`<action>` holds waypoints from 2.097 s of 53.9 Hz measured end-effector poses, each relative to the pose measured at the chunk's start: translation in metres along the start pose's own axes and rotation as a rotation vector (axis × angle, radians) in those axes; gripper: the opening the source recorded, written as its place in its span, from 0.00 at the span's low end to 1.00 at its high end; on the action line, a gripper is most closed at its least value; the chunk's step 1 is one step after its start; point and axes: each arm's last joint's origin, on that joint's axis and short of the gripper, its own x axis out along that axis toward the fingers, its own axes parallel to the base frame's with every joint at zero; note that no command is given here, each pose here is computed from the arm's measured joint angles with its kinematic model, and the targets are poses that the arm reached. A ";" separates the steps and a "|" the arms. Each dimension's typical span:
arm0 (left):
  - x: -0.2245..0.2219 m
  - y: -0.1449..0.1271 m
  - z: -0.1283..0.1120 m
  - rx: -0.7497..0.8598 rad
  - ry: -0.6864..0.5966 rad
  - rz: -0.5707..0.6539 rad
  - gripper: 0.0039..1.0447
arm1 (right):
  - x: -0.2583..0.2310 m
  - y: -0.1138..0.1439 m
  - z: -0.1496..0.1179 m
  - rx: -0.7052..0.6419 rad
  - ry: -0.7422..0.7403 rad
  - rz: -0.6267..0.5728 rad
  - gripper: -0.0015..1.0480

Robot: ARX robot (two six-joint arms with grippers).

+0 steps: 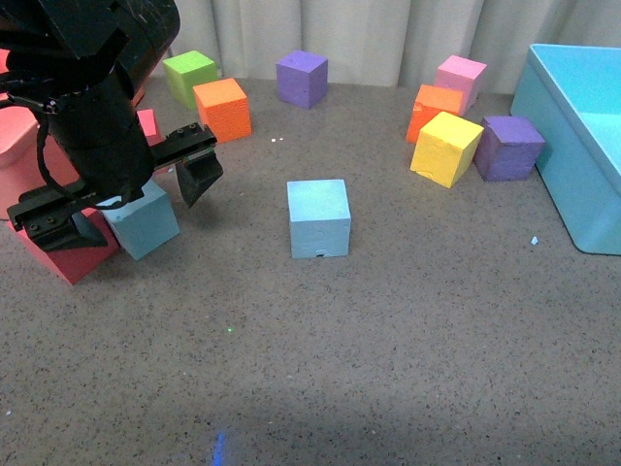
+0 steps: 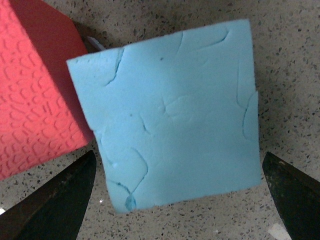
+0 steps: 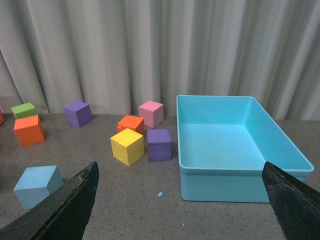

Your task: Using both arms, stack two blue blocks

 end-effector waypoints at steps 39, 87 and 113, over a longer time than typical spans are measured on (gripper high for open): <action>0.027 -0.009 0.005 -0.010 0.035 0.045 0.50 | 0.000 0.000 0.000 0.000 0.000 0.000 0.91; -0.084 -0.083 -0.085 0.378 -0.008 -0.212 0.43 | 0.000 0.000 0.000 0.000 0.000 0.000 0.91; -0.085 -0.113 -0.101 0.567 -0.046 -0.248 0.43 | 0.000 0.000 0.000 0.000 0.000 0.000 0.91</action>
